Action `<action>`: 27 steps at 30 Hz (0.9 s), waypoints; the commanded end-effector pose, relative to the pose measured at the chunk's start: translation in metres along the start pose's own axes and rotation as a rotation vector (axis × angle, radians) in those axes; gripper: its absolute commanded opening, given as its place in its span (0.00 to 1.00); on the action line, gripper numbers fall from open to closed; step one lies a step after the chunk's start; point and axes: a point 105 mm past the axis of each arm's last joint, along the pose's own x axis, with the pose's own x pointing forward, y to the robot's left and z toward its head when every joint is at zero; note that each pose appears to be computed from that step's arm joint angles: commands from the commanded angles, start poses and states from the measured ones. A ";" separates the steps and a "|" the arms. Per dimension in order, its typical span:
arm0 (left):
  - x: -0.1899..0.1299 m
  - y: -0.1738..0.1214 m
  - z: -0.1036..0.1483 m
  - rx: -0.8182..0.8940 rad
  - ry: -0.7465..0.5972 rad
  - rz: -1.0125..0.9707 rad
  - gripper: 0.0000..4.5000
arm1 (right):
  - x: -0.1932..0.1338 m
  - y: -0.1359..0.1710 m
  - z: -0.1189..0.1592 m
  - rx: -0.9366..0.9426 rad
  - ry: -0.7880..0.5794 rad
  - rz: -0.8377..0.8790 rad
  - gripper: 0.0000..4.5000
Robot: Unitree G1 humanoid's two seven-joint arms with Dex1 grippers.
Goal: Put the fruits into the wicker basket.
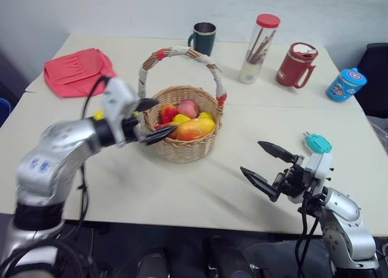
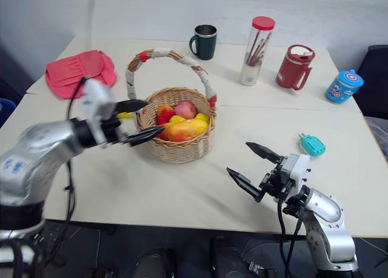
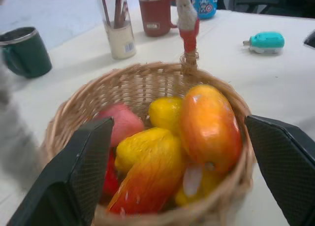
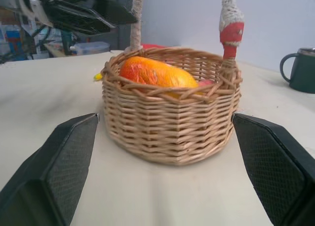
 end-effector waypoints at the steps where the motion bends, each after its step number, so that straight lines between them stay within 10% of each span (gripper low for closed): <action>1: -0.051 -0.002 0.015 0.047 -0.167 0.064 0.99 | 0.006 0.011 0.016 -0.006 -0.072 0.114 1.00; 15: -0.272 0.033 -0.129 -0.393 0.112 1.031 0.99 | 0.040 0.033 0.049 -0.170 -0.202 0.247 1.00; 27: -0.150 0.128 -0.094 -0.460 0.187 0.608 0.99 | 0.036 0.008 0.074 -0.199 -0.130 0.216 1.00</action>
